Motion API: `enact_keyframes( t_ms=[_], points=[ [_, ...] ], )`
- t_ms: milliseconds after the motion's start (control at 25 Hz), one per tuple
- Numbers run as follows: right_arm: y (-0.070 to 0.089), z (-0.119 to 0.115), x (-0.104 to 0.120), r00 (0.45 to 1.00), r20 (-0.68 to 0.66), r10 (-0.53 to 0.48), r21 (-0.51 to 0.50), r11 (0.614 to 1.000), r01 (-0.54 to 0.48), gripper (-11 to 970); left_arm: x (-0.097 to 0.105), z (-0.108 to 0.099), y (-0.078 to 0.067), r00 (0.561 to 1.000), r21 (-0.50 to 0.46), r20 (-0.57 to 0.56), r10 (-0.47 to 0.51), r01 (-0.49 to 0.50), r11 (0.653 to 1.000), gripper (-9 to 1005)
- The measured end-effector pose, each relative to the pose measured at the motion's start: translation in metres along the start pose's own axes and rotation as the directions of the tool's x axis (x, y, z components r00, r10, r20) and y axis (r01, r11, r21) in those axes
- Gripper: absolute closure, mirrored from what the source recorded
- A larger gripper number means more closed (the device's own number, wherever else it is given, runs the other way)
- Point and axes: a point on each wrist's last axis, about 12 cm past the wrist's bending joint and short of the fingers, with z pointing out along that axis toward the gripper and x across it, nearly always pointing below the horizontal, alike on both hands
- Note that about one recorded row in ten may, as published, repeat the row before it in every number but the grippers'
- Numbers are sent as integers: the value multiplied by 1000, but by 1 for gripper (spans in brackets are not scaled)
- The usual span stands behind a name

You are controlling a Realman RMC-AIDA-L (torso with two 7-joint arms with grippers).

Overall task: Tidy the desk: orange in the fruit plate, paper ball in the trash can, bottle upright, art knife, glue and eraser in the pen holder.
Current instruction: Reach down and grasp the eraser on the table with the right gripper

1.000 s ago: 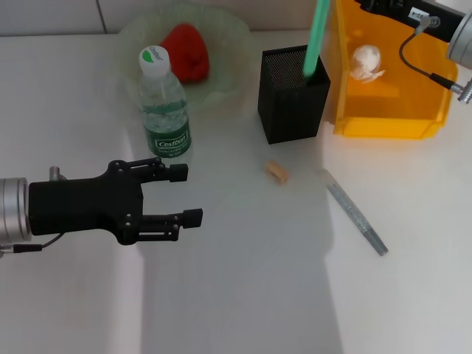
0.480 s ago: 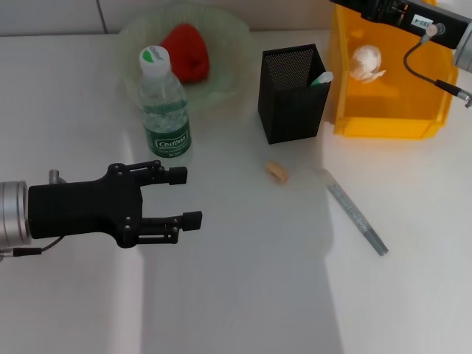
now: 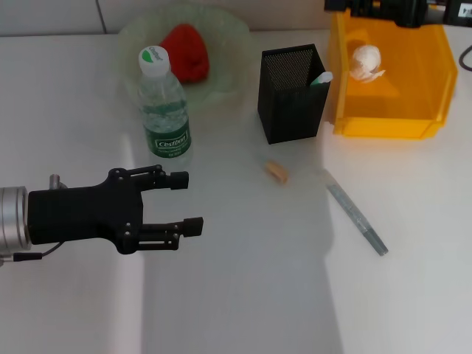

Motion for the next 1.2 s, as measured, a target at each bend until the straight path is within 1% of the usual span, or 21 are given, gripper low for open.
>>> enact_keyframes(
  t_ms=[80, 120, 160, 200, 240, 280, 320, 360, 400, 480, 560, 600, 640, 720, 760, 840, 880, 920, 1000, 1120, 1200],
  points=[
    [11, 2, -12, 986, -166, -36, 26, 999, 41, 373, 0, 0, 0, 1000, 1, 0, 1, -1, 1000, 196],
    [21, 8, -22, 946, -318, -56, 59, 995, 79, 375, 0, 0, 0, 1000, 2, 0, 1, -1, 1000, 196],
    [25, 13, -26, 916, -397, -53, 75, 993, 91, 377, 0, 0, 0, 1000, 5, -3, 3, -3, 1000, 196],
    [25, 13, -26, 916, -397, -53, 75, 993, 91, 379, 0, 0, 0, 1000, 5, -3, 3, -3, 1000, 196],
    [33, 24, -35, 850, -526, -41, 99, 989, 109, 380, 0, 0, -1, 1000, 8, -5, 4, -4, 1000, 196],
    [33, 24, -35, 850, -526, -41, 99, 989, 109, 382, 0, 0, -1, 1000, 8, -5, 4, -4, 1000, 196],
    [36, 35, -39, 792, -610, -32, 116, 985, 128, 384, 0, -1, -1, 1000, 8, -6, 5, -5, 1000, 196],
    [36, 35, -39, 792, -610, -32, 116, 985, 128, 386, 0, -1, -1, 1000, 9, -6, 4, -4, 1000, 196],
    [37, 44, -38, 757, -652, -29, 119, 983, 140, 388, -1, -1, -1, 1000, 10, -7, 5, -5, 1000, 196],
    [37, 60, -31, 692, -722, -20, 128, 978, 162, 392, -1, -1, -1, 1000, 10, -7, 4, -4, 1000, 196],
    [34, 78, -20, 623, -783, -12, 147, 968, 204, 395, -1, -1, -1, 1000, 11, -6, 3, -3, 1000, 197],
    [32, 86, -14, 593, -805, -12, 151, 963, 224, 397, 0, 0, -1, 1000, 12, -5, 2, -2, 1000, 197],
    [30, 92, -10, 577, -817, -11, 154, 959, 236, 399, 0, 0, -2, 1000, 14, -4, 0, 0, 1000, 197],
    [23, 111, 4, 557, -831, -8, 164, 952, 259, 403, 1, 0, -3, 1000, 17, -2, -1, 1, 1000, 197],
    [23, 111, 4, 557, -831, -8, 164, 952, 259, 405, 1, -1, -3, 1000, 17, -2, -1, 1, 1000, 197],
    [17, 122, 14, 563, -826, -9, 169, 950, 264, 409, 1, -1, -3, 1000, 18, -1, -1, 1, 1000, 197],
    [17, 122, 14, 563, -826, -9, 169, 950, 264, 410, 1, -1, -3, 1000, 18, -1, -1, 1, 1000, 197],
    [15, 129, 20, 564, -825, -12, 168, 949, 266, 412, 1, -1, -3, 1000, 17, -1, -1, 1, 1000, 197],
    [14, 133, 23, 568, -823, -15, 167, 949, 267, 416, 1, -1, -3, 1000, 17, 0, -1, 1, 1000, 197],
    [12, 147, 34, 588, -808, -31, 158, 951, 267, 422, 1, -1, -3, 1000, 19, -2, -1, 1, 1000, 197],
    [12, 151, 36, 594, -803, -39, 156, 949, 274, 425, 1, -1, -3, 1000, 20, -2, 0, 0, 1000, 197]
  ],
)
